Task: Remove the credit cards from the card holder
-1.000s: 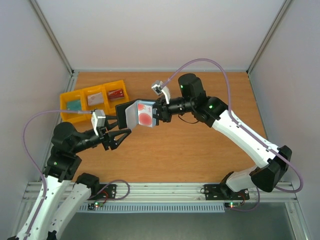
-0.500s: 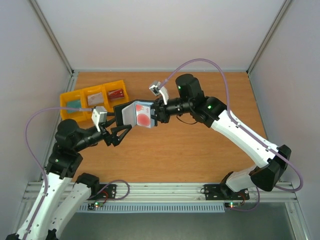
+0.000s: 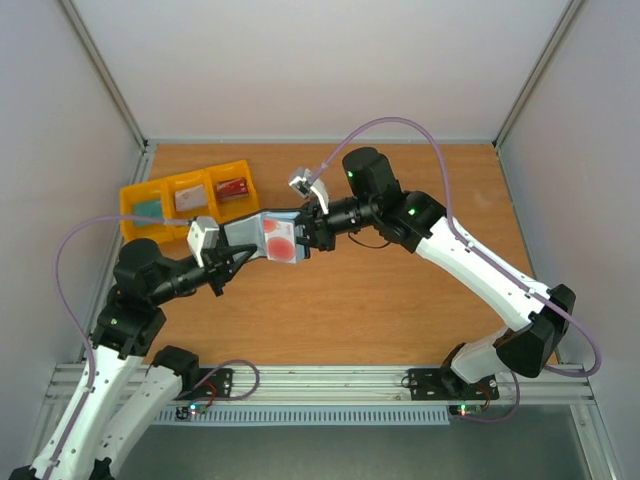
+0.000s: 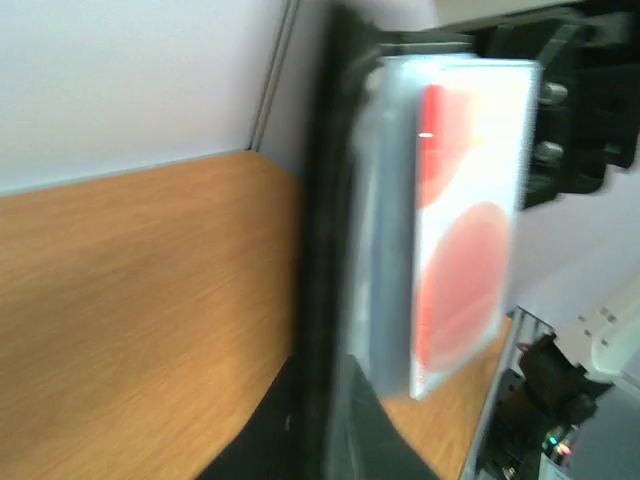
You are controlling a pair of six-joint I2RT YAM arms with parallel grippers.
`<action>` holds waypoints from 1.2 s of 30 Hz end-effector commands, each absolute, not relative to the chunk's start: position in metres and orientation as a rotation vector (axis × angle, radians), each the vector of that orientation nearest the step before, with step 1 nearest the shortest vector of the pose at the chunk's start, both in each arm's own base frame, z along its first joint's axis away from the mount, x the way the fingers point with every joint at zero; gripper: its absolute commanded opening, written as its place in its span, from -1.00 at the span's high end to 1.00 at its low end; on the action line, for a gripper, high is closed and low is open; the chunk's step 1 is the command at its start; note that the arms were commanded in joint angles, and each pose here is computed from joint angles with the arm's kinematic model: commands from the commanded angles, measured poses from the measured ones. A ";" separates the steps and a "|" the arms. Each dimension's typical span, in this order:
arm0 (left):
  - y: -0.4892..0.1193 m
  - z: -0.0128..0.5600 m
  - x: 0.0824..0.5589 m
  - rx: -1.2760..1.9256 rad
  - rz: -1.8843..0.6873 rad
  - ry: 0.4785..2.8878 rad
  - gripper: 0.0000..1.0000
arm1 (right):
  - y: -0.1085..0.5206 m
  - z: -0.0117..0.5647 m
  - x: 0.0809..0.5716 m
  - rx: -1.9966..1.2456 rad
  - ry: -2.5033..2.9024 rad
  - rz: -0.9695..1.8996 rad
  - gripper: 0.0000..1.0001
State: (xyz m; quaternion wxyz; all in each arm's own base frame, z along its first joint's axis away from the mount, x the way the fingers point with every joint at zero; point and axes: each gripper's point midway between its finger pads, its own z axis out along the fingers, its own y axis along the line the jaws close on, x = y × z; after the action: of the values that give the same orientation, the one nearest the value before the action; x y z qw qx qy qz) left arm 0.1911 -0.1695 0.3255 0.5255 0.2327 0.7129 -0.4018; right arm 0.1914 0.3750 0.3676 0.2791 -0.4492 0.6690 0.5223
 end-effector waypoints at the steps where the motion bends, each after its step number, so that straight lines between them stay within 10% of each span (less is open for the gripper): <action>1: -0.172 0.353 0.176 0.605 -0.999 1.596 0.99 | 0.359 0.393 0.163 -1.340 1.635 1.526 0.71; 13: -0.163 0.348 0.185 0.555 -0.913 1.626 0.99 | 0.326 0.375 0.208 -1.160 1.693 1.477 -0.95; 19: -0.162 0.350 0.186 0.545 -0.910 1.634 1.00 | 0.356 0.363 0.200 -1.207 1.661 1.429 -0.97; 22: -0.167 0.354 0.180 0.571 -0.955 1.607 1.00 | 0.361 0.356 0.204 -1.205 1.661 1.430 -0.78; 32: -0.170 0.358 0.178 0.516 -1.054 1.609 0.99 | 0.357 0.363 0.189 -1.256 1.596 1.486 0.94; 34: -0.167 0.354 0.187 0.445 -1.053 1.642 1.00 | 0.352 0.365 0.187 -1.250 1.596 1.487 0.98; 36: -0.159 0.347 0.199 0.342 -1.032 1.693 0.58 | 0.348 0.365 0.190 -1.222 1.630 1.490 0.98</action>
State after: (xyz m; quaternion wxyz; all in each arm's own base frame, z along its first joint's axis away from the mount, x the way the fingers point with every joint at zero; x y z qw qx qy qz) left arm 0.1815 -0.1706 0.3345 0.5109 0.2055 0.7101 -0.4387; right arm 0.1953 0.3584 0.3513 0.2942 -0.4623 0.6245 0.5566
